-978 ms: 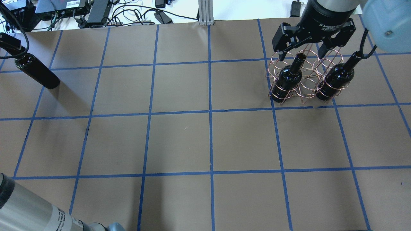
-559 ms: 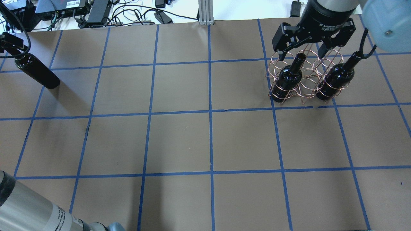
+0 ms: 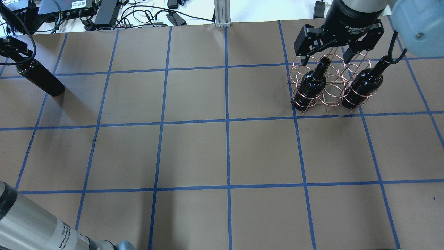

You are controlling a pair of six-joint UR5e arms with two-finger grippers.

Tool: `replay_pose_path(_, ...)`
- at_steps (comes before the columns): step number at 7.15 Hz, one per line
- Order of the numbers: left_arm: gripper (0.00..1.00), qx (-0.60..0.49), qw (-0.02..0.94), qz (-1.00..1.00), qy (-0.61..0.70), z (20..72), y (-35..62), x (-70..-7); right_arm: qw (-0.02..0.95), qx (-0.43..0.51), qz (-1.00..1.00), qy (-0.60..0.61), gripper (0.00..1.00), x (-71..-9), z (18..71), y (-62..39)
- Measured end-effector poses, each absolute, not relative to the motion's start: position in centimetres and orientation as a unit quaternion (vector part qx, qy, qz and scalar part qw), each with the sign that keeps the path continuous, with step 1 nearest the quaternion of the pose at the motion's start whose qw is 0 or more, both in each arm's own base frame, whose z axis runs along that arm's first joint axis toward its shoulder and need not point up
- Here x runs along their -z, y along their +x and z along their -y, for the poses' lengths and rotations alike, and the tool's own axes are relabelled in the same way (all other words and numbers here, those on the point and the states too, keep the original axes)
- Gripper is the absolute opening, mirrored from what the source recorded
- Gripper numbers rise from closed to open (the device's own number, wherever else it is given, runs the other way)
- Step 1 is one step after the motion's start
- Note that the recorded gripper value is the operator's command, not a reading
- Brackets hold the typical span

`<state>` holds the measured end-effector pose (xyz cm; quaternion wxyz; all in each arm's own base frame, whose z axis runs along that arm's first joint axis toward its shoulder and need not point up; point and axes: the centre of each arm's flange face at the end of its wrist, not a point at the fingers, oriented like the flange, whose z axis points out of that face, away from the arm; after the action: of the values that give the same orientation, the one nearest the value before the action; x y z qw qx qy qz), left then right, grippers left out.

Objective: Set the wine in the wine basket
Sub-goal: 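Lift the dark bottle off the table with the left gripper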

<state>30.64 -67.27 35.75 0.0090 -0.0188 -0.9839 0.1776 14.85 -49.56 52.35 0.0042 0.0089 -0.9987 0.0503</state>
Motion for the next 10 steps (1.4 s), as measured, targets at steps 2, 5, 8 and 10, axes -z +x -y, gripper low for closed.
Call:
replay_pose_path(2, 0.18, -0.178, 0.009, 0.984, -0.018, 67.3, 30.6, -35.7, 0.004, -0.05, 0.999, 0.009, 1.0, -52.3, 49.6, 14.9)
replay_pose_path(5, 0.0, -0.177, 0.008, 0.984, -0.024, 67.2, 30.7, -35.7, 0.004, -0.05, 0.999, 0.009, 1.0, -52.4, 49.6, 14.9)
replay_pose_path(8, 0.0, -0.184, 0.006, 0.983, -0.028, 66.9, 30.4, -36.8, 0.004, -0.05, 0.999, 0.009, 1.0, -52.3, 49.6, 14.9)
replay_pose_path(10, 0.0, -0.189, 0.005, 0.982, -0.019, 66.6, 27.9, -39.5, 0.004, -0.05, 0.999, 0.009, 1.0, -52.3, 49.6, 14.9)
